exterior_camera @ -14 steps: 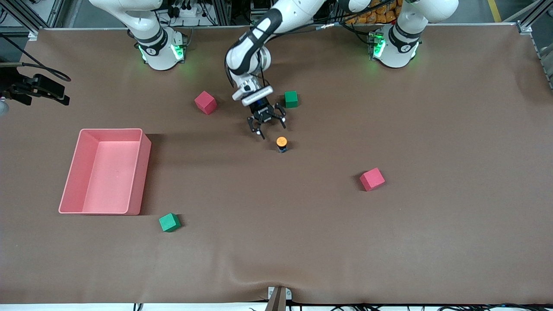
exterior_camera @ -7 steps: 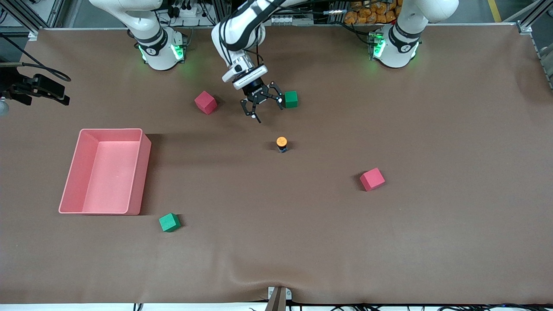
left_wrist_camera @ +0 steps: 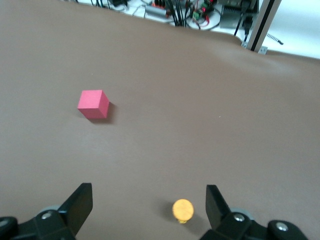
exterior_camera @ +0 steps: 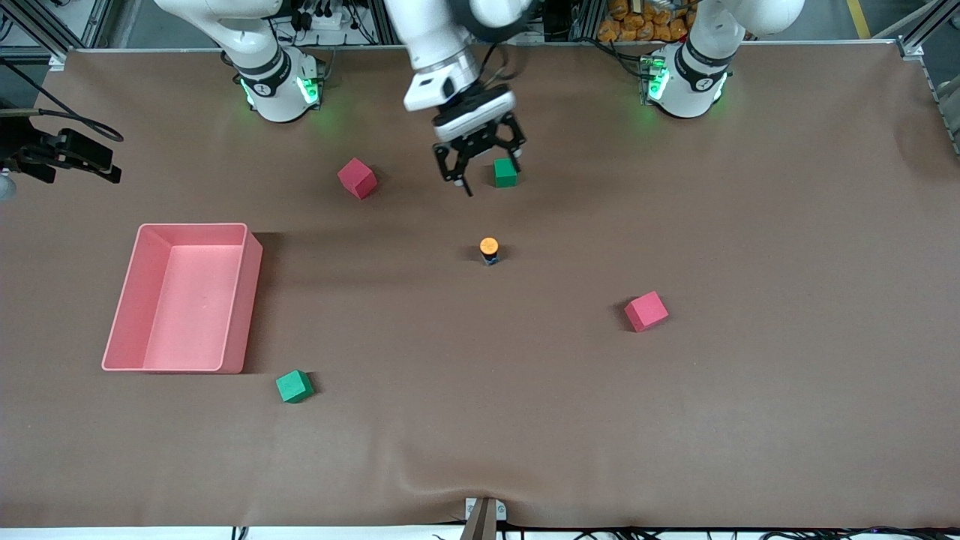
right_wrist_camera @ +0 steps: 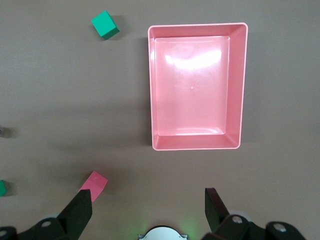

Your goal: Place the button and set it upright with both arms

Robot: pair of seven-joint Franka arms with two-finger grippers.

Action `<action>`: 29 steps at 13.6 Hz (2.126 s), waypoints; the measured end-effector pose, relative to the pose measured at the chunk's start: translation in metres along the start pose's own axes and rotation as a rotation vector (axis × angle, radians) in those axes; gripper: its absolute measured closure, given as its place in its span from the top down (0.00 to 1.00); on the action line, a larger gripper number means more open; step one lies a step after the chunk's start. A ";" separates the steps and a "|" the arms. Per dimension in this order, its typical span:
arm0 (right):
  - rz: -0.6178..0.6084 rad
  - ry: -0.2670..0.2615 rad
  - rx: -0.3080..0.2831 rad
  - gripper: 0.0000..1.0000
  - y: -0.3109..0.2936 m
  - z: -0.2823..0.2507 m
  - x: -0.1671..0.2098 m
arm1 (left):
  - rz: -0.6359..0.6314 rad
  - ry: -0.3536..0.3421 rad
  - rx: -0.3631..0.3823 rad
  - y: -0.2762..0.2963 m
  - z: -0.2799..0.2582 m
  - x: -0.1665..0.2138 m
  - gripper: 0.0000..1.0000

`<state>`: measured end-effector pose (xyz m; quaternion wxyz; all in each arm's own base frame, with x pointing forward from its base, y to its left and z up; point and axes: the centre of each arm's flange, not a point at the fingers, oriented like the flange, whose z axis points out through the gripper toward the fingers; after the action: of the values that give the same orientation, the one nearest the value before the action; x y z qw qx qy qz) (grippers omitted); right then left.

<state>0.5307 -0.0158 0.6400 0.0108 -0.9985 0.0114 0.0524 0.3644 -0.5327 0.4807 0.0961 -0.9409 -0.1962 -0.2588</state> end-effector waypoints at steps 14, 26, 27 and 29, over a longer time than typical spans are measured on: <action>-0.001 0.001 0.000 1.00 0.000 0.000 0.001 | 0.377 -0.321 -0.134 -0.216 0.042 0.319 1.00; -0.002 0.003 0.000 1.00 -0.001 0.000 0.001 | 0.451 -0.529 -0.318 -0.338 0.043 0.344 1.00; -0.002 0.003 0.000 1.00 -0.001 0.000 0.001 | 0.444 -0.528 -0.313 -0.340 0.039 0.339 1.00; -0.002 0.003 0.000 1.00 -0.001 0.000 0.001 | 0.433 -0.526 -0.305 -0.347 0.041 0.337 1.00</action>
<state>0.5314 -0.0149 0.6402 0.0107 -0.9986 0.0105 0.0507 0.5032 -0.0991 0.6508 -0.0461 -0.9984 0.0301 -0.0084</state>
